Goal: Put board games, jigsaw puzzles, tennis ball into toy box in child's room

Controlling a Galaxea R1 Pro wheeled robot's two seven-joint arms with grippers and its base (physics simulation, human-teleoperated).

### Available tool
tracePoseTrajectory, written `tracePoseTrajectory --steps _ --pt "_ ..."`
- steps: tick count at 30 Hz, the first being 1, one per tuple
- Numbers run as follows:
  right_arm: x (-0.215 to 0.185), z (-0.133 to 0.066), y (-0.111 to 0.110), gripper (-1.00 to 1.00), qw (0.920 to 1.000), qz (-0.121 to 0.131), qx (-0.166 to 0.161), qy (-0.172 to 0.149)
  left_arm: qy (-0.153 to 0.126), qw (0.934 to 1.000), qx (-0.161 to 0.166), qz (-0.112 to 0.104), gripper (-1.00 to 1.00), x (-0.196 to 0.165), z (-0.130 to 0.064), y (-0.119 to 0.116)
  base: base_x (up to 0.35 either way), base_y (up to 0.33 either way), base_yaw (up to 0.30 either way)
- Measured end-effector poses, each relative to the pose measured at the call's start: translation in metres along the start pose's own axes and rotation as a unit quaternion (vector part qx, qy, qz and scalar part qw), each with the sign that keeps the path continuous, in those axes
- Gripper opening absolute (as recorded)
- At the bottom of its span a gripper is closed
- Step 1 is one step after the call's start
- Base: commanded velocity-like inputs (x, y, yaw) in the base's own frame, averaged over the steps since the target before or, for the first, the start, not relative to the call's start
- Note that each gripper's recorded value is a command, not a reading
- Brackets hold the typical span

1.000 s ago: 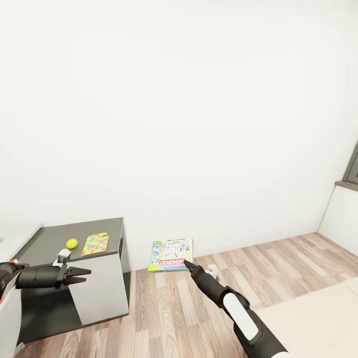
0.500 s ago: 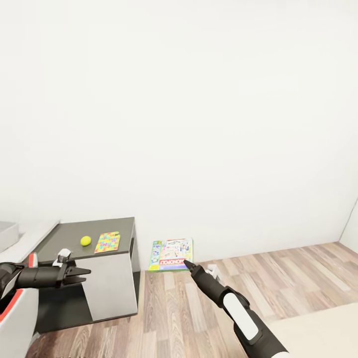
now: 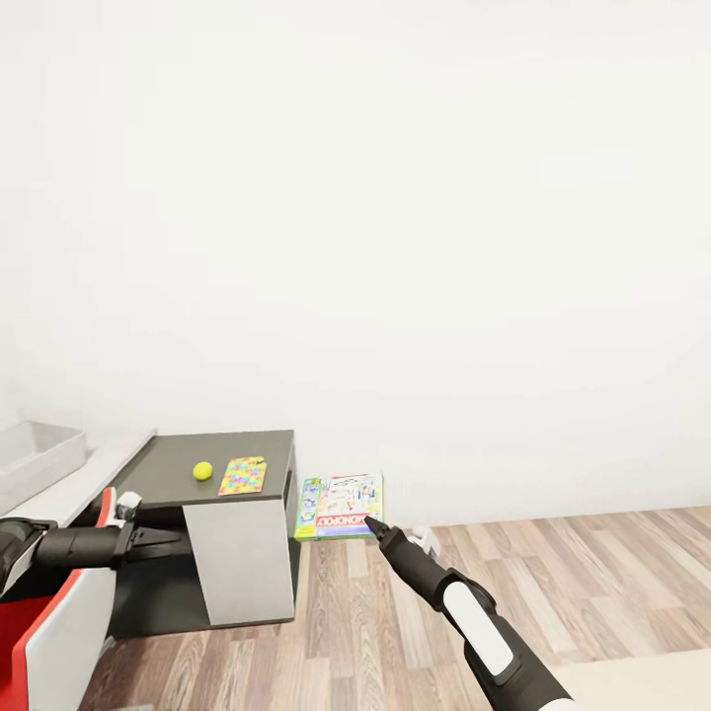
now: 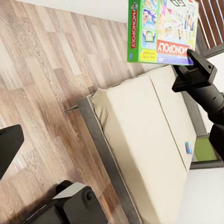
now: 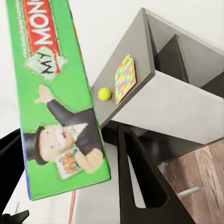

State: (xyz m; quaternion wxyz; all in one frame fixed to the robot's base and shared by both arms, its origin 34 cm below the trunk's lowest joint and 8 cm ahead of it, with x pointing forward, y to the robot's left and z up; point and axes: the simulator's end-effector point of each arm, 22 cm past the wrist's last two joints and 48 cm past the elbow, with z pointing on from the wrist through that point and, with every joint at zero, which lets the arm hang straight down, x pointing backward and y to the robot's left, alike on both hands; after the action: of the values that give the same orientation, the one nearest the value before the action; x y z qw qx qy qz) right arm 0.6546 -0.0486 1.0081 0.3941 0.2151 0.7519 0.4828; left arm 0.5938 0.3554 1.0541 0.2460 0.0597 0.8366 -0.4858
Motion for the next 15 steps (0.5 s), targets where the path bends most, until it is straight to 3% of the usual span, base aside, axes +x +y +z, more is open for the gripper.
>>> tracePoseTrajectory --steps 12,15 --pt "-0.001 -0.001 -0.005 -1.0 0.9999 -0.001 0.01 0.007 -0.002 1.0 0.0 0.006 1.0 -0.003 -0.001 -0.001 0.0 0.0 0.005" --pt "-0.006 -0.003 0.006 -1.0 0.9998 -0.008 0.009 0.016 -0.005 0.9999 -0.001 0.009 1.0 -0.007 -0.003 -0.003 0.0 0.0 0.0"
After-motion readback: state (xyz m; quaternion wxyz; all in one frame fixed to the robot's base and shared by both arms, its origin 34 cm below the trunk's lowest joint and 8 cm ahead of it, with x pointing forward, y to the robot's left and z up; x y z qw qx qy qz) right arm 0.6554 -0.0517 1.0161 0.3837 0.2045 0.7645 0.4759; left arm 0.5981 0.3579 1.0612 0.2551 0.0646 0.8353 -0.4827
